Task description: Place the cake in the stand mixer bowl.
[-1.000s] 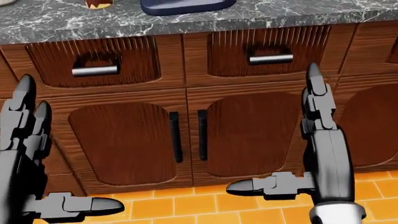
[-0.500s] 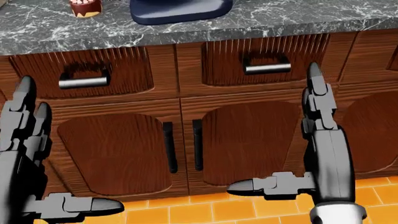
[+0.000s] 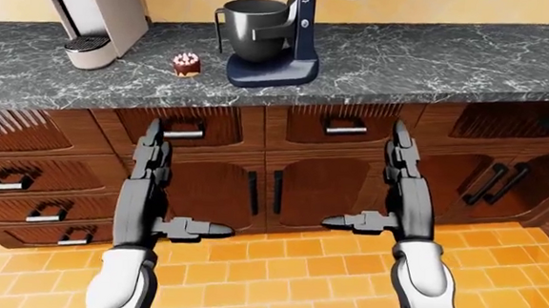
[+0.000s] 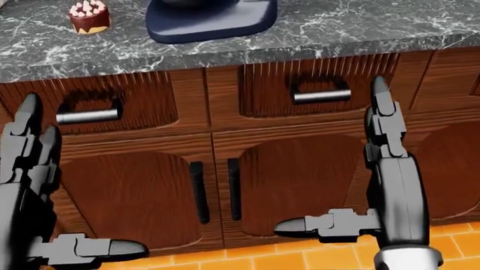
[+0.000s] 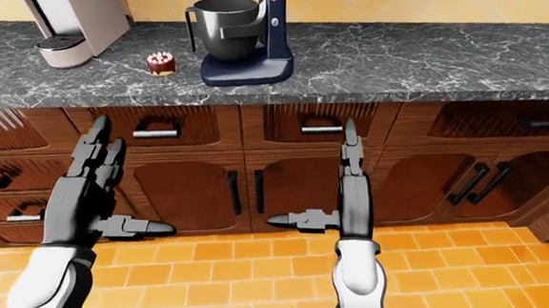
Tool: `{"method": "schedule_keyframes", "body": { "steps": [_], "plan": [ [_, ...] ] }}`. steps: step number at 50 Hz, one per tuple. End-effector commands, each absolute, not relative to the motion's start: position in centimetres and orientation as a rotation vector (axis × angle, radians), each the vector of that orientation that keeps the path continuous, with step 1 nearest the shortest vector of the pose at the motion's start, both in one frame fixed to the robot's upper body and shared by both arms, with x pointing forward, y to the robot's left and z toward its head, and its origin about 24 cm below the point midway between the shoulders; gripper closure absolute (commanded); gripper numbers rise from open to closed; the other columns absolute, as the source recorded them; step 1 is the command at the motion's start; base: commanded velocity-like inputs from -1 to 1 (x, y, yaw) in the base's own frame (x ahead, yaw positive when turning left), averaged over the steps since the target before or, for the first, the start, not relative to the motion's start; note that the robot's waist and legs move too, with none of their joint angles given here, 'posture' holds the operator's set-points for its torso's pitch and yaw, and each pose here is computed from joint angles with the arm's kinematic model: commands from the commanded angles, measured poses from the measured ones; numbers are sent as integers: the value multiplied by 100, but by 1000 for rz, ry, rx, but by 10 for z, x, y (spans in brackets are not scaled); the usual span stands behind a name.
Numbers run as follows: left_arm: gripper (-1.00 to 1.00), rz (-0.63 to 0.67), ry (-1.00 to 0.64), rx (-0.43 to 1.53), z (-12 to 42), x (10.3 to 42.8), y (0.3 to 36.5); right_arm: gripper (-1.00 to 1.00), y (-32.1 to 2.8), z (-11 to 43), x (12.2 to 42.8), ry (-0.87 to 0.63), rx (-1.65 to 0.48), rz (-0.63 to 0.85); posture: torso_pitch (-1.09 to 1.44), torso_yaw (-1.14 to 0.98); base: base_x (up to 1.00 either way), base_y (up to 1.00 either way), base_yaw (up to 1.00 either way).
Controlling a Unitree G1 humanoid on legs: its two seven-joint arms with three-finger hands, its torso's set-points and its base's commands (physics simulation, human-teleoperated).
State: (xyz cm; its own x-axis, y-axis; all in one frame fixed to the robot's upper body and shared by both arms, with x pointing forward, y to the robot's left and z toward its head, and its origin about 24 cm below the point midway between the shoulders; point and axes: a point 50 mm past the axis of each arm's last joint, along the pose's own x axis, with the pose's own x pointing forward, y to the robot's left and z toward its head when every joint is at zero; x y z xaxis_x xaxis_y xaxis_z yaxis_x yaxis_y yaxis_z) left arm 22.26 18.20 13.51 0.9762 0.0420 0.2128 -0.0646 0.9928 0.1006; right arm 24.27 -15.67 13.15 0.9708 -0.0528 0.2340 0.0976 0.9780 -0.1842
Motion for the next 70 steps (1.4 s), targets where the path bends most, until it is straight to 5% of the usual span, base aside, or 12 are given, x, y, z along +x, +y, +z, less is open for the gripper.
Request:
{"method": "schedule_keyframes", "body": {
  "steps": [1,70],
  "plan": [
    [-100,61,-278,120,147,221,183,-100,-153,145,241,-307,-192,-67,0,0,12,0,0],
    [-100,90,-300,115,153,215,189,-100,-153,155,237,-339,-210,-78,0,0,12,0,0]
  ]
}}
